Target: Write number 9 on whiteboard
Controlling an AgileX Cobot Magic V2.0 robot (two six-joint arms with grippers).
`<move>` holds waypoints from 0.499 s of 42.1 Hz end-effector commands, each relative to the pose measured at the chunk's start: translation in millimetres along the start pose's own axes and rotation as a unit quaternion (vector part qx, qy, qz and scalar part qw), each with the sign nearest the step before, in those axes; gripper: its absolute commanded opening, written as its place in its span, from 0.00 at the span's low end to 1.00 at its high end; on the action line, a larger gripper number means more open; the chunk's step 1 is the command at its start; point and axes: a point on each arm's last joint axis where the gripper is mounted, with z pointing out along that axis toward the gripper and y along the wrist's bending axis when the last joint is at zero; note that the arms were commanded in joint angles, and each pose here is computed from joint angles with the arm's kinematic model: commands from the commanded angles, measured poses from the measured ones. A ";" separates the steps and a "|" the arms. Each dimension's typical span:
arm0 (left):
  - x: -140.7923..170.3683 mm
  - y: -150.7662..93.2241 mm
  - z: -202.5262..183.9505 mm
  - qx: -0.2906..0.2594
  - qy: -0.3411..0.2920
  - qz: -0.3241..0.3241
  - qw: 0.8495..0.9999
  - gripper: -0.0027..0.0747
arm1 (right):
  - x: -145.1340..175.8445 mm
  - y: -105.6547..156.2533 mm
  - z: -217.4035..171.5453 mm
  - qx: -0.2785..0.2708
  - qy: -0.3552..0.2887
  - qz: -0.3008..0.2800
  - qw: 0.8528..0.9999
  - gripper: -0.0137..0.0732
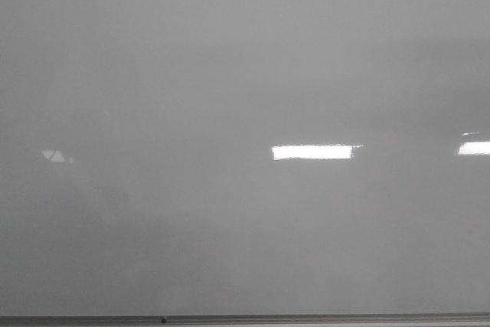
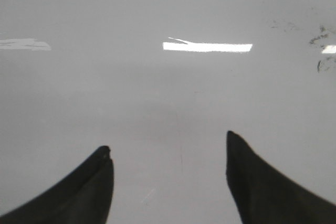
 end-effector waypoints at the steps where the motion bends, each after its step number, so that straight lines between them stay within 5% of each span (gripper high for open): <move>1: -18.5 0.2 -0.8 0.001 -0.052 -0.003 0.999 0.86 | -18.1 0.3 -2.6 0.001 -0.051 -0.001 0.999 0.81; 21: -9.6 -18.0 87.5 0.064 0.157 0.018 0.985 0.83 | -18.1 0.3 -2.6 0.001 -0.051 -0.001 0.999 0.81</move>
